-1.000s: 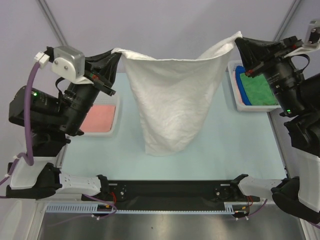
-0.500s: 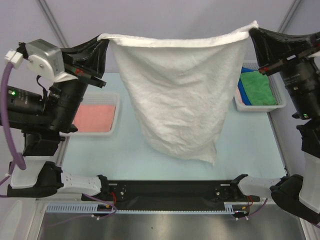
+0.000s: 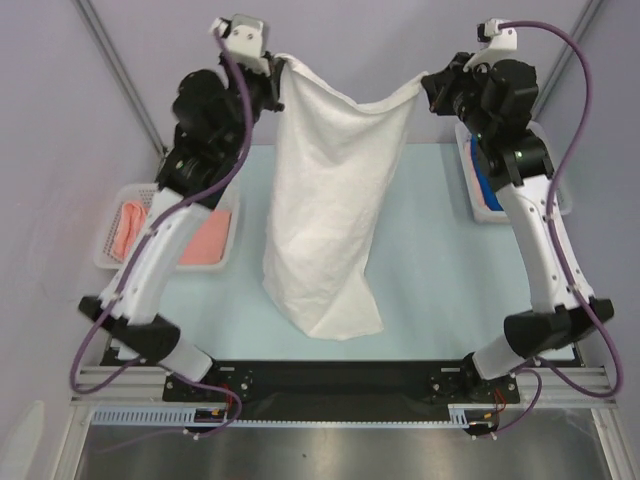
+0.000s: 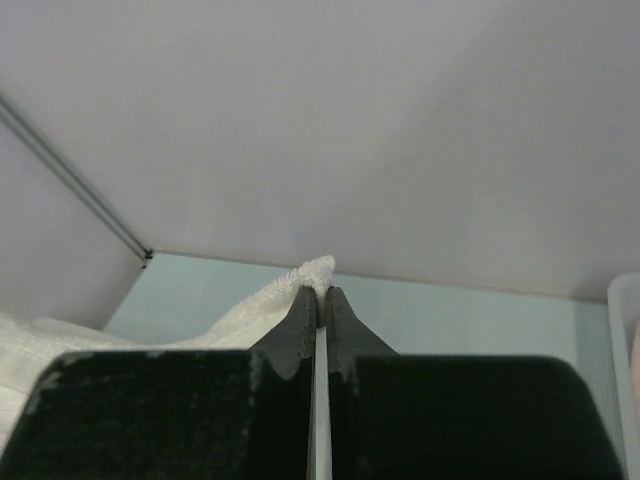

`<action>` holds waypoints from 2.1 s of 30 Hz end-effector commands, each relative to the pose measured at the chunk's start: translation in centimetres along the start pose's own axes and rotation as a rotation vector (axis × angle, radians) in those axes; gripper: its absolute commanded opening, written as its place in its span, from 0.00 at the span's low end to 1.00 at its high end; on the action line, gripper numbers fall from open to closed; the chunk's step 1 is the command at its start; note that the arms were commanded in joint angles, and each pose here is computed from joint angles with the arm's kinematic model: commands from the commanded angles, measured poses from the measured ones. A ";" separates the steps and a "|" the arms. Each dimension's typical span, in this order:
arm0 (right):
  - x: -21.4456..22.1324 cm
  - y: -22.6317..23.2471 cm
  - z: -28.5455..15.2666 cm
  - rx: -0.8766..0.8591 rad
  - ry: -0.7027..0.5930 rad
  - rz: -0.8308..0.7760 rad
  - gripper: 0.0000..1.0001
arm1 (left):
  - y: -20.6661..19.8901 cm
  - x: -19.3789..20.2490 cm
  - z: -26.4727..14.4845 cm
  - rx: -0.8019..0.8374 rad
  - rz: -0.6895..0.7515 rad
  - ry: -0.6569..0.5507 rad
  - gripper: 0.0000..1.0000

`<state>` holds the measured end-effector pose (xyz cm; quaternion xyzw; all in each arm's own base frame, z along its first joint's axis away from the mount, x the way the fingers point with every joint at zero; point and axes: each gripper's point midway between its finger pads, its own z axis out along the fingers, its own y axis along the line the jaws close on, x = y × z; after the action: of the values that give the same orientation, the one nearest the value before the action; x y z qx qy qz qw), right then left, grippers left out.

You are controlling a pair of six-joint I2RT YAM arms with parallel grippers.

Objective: Fold and stack the towels
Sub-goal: Flatten out the crumpled towel, then fold the towel

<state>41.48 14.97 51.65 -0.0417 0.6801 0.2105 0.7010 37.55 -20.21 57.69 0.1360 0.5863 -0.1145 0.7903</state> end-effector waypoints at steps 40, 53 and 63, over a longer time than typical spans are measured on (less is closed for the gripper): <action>27.0 -9.7 1.3 0.235 0.541 0.350 0.00 | 4.8 36.5 0.1 -0.179 -0.387 0.703 0.00; 34.7 -5.8 -8.1 0.233 0.754 0.387 0.00 | 0.9 40.4 -11.5 -0.223 -0.440 0.956 0.06; 35.3 -4.1 -12.0 0.226 0.777 0.375 0.00 | 0.1 39.7 -16.1 -0.198 -0.461 0.979 0.04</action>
<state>32.01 15.58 14.70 0.0773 0.9123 0.2257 0.3329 35.25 -15.28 13.31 -0.0284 0.9203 -0.1337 0.3665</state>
